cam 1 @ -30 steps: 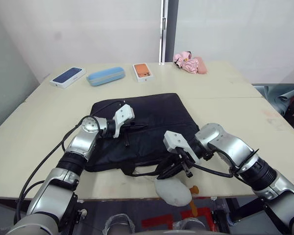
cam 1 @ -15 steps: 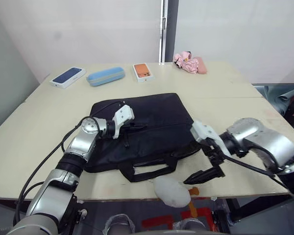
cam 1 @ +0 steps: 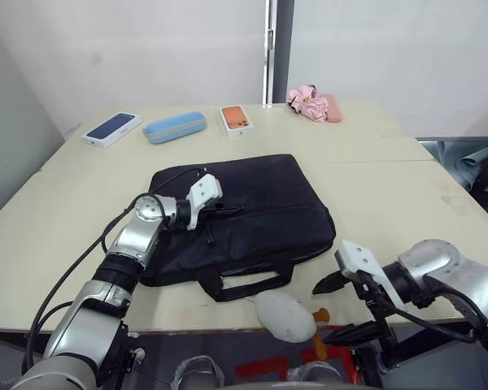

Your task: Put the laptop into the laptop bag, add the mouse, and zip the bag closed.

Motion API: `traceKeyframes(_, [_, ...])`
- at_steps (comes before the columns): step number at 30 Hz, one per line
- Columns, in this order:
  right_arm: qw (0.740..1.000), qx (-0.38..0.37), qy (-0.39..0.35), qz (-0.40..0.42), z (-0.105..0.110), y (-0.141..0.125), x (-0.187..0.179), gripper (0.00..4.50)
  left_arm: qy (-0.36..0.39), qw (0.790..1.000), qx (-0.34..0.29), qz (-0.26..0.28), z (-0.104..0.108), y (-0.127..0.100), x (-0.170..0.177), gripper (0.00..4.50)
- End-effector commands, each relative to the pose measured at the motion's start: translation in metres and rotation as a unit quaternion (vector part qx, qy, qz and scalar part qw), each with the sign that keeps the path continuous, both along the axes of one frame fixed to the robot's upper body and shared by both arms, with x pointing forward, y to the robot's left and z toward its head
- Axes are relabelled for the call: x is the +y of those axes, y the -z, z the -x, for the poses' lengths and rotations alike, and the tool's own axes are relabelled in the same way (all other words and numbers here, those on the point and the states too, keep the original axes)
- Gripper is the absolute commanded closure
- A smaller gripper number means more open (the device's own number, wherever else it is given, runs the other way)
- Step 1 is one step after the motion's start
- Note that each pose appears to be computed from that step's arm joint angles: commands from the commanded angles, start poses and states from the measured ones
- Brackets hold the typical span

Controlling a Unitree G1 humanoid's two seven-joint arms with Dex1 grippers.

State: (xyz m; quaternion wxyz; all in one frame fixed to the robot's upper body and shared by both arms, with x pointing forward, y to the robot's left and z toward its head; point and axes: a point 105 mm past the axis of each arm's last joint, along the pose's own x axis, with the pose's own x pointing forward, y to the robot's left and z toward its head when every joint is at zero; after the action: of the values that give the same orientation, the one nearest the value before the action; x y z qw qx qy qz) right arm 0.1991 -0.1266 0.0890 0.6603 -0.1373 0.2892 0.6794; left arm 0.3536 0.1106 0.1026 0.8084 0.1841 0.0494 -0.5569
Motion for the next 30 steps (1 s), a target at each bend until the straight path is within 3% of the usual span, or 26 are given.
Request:
traceKeyframes(1, [1.0, -0.005, -0.015, -0.009, -0.002, 0.003, 0.009, 0.04, -0.019, 0.993, 0.091, -0.067, 0.012, 0.055, 0.014, 4.5])
traceKeyframes(7, [0.997, 0.034, -0.021, -0.066, -0.003, -0.008, 0.038, 0.04, -0.021, 0.993, 0.091, -0.068, 0.013, 0.056, 0.015, 4.5])
traceKeyframes(11, [0.998, 0.029, -0.023, -0.054, -0.007, -0.007, 0.041, 0.04, -0.024, 0.993, 0.092, -0.068, 0.014, 0.057, 0.017, 4.5])
traceKeyframes(14, [0.998, 0.024, -0.03, -0.049, -0.009, -0.005, 0.043, 0.84, -0.028, 0.993, 0.09, -0.069, 0.014, 0.057, 0.018, 4.5])
traceKeyframes(24, [0.999, -0.002, -0.033, -0.029, -0.015, -0.004, 0.039, 4.26, -0.031, 0.993, 0.092, -0.072, 0.013, 0.059, 0.02, 4.5])
traceKeyframes(30, [0.998, -0.036, -0.043, 0.007, -0.013, -0.014, 0.021, 4.38, -0.029, 0.992, 0.094, -0.08, 0.013, 0.061, 0.022, 4.5])
